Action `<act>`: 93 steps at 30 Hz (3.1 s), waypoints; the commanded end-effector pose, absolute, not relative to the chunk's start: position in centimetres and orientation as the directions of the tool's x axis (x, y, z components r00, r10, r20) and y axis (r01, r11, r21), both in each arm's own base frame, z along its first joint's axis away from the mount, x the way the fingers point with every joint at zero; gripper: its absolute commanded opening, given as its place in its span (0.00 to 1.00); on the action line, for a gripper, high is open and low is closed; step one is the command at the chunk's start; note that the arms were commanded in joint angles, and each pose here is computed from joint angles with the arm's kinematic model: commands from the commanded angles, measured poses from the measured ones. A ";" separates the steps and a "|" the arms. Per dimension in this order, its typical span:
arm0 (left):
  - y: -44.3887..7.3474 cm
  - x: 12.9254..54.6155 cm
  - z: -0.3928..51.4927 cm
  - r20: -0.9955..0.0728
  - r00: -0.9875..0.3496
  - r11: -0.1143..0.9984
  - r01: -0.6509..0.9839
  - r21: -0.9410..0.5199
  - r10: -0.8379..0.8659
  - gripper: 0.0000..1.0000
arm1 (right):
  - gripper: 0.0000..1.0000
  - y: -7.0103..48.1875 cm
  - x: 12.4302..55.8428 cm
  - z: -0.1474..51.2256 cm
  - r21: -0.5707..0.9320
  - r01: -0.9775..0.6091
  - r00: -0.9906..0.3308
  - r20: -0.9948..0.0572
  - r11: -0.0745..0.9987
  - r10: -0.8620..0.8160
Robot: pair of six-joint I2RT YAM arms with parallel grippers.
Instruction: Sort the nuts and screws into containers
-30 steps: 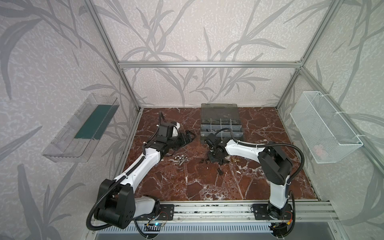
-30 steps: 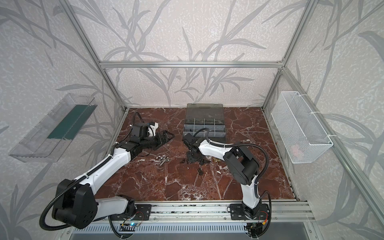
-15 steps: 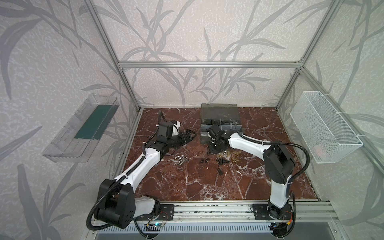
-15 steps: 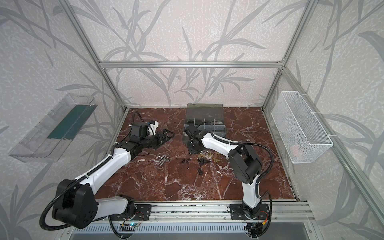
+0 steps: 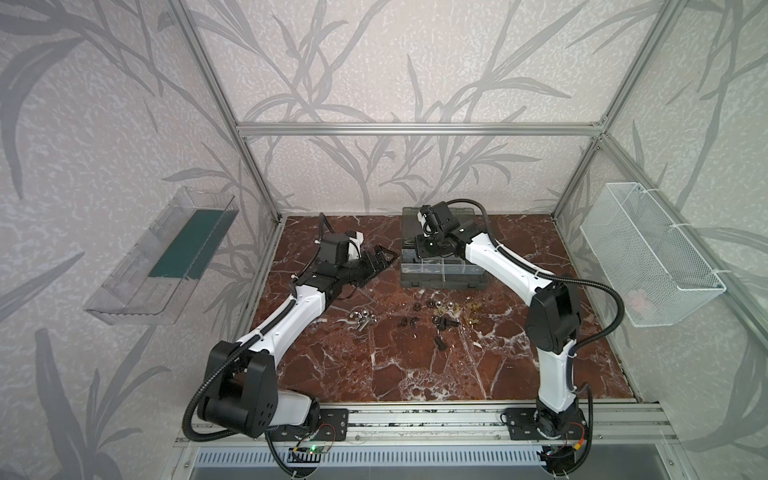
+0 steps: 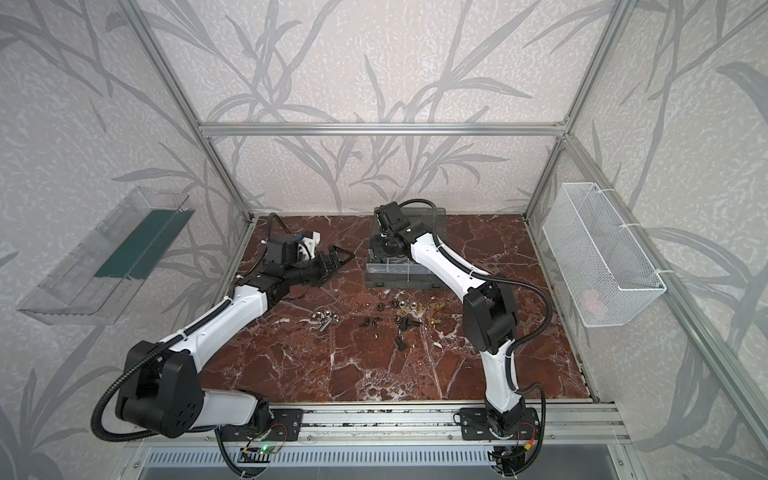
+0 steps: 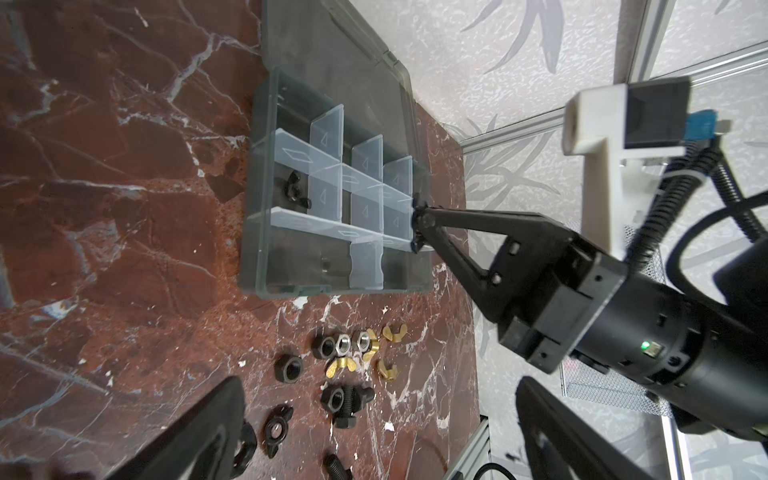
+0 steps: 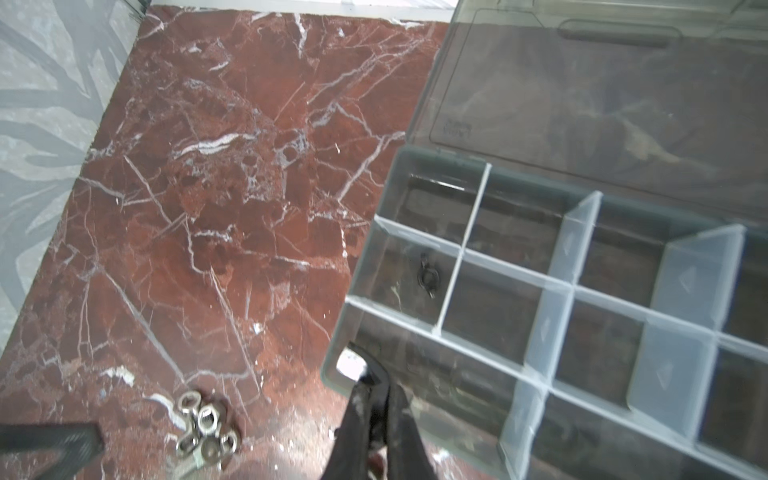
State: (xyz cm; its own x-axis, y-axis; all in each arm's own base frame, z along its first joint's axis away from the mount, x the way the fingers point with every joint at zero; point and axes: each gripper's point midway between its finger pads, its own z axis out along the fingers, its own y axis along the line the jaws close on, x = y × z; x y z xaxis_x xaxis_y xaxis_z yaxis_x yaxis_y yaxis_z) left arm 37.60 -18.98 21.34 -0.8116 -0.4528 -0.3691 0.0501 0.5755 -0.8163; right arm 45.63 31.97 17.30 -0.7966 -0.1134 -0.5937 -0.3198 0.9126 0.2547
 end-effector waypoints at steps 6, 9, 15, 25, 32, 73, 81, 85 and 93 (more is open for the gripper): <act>-19.2 38.2 20.7 -0.376 -0.813 0.566 0.071 -0.821 -0.445 1.00 | 0.00 32.8 48.2 12.4 0.261 -0.307 -0.842 -0.523 0.915 -0.133; -19.4 38.0 20.4 -0.367 -0.822 0.562 0.071 -0.824 -0.435 1.00 | 0.00 32.9 48.9 11.5 0.262 -0.301 -0.849 -0.511 0.917 -0.132; -19.4 37.9 20.1 -0.354 -0.827 0.556 0.061 -0.829 -0.436 0.99 | 0.00 32.8 49.9 9.9 0.255 -0.283 -0.863 -0.489 0.925 -0.129; -19.5 38.0 20.1 -0.343 -0.829 0.544 0.056 -0.837 -0.442 0.99 | 0.08 32.9 50.0 8.5 0.250 -0.283 -0.880 -0.452 0.926 -0.147; -19.5 38.1 19.8 -0.328 -0.832 0.535 0.045 -0.844 -0.447 1.00 | 0.16 33.0 49.8 8.8 0.260 -0.285 -0.884 -0.444 0.923 -0.148; -22.8 29.2 10.5 -0.193 -0.981 0.844 0.133 -0.520 0.035 0.99 | 0.99 23.1 32.8 16.8 0.294 -0.336 -0.813 -0.571 0.895 -0.118; -24.1 28.7 8.6 -0.164 -0.977 0.875 0.194 -0.442 0.134 0.92 | 0.99 21.5 29.4 17.2 0.297 -0.394 -0.751 -0.650 0.870 -0.118; -24.1 28.4 7.3 -0.133 -0.979 0.882 0.196 -0.428 0.153 0.84 | 0.99 21.5 28.0 16.7 0.312 -0.431 -0.727 -0.675 0.847 -0.122; -25.0 28.3 5.1 -0.097 -0.978 0.889 0.207 -0.408 0.183 0.72 | 0.99 21.7 26.7 14.4 0.318 -0.448 -0.742 -0.653 0.836 -0.150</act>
